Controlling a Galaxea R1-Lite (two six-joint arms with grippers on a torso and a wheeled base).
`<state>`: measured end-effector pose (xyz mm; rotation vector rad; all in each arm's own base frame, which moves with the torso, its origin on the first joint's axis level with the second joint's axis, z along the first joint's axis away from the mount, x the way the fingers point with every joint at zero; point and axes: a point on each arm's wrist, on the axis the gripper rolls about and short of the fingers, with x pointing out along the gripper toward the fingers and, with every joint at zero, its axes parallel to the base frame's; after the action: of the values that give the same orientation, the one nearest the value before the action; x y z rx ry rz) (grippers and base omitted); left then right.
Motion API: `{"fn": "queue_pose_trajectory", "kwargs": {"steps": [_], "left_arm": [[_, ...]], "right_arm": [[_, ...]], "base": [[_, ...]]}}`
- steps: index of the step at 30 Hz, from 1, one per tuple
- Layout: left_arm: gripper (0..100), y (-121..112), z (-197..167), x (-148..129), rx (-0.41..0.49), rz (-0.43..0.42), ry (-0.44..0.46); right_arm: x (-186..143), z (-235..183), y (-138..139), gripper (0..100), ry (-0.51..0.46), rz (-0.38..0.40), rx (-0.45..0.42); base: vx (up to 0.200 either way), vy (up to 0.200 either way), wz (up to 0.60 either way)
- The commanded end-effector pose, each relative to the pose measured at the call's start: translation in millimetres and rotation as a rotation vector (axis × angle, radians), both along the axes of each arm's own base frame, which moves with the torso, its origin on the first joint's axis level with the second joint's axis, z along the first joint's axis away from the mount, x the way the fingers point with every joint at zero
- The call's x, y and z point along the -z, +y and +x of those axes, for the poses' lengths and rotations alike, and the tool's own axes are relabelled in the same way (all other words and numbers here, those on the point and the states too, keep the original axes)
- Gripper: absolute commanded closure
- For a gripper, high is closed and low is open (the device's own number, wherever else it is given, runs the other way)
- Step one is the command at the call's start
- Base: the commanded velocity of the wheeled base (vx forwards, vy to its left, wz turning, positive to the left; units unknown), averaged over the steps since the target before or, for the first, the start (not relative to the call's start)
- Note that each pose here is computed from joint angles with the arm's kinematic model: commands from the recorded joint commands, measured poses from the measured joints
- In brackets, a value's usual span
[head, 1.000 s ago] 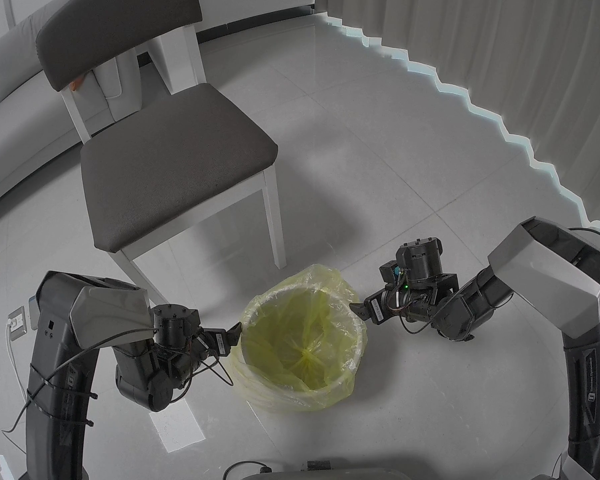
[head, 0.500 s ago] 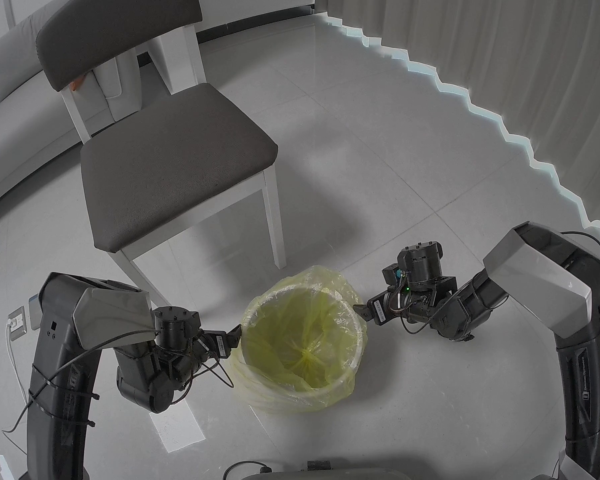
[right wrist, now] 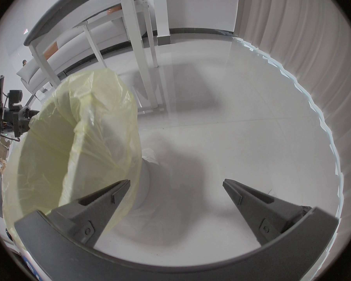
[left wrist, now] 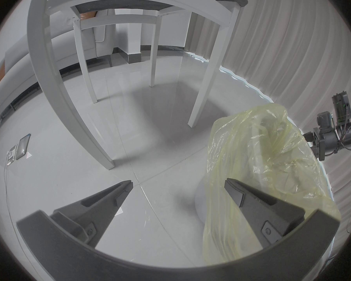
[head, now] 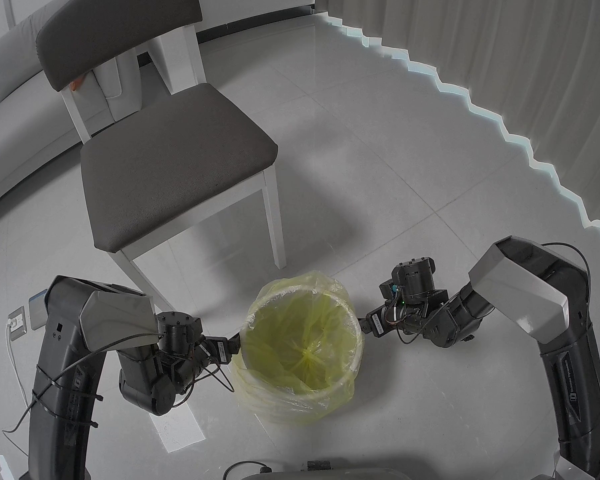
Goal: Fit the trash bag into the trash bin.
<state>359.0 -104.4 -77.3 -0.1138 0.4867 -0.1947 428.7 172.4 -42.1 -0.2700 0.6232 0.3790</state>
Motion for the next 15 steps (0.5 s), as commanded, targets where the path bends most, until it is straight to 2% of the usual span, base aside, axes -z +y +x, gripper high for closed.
{"fn": "queue_pose_trajectory", "kwargs": {"steps": [1, 8, 12, 15], "left_arm": [[0, 0.3, -1.0, 3.3, 0.001, 0.002, 0.01], [0, 2.6, -2.5, -3.1, -0.006, -0.005, -0.008], [0, 6.2, -5.1, -22.4, -0.014, -0.026, -0.048], [0, 11.8, -7.1, -33.0, -0.023, -0.033, -0.061]], "right_arm": [[13.3, 0.4, -2.5, 0, 0.024, -0.011, 0.004], [15.9, 2.1, -24.4, 0, 0.043, -0.022, 0.048], [-28.7, -2.6, -37.6, 0, -0.02, 0.006, 0.072], [-66.4, -16.0, -36.0, 0, -0.069, 0.032, 0.052]], "base": [[0.0, 0.0, 0.0], [0.0, 0.0, 0.0], [0.0, 0.0, 0.0], [0.0, 0.0, 0.0]]}}
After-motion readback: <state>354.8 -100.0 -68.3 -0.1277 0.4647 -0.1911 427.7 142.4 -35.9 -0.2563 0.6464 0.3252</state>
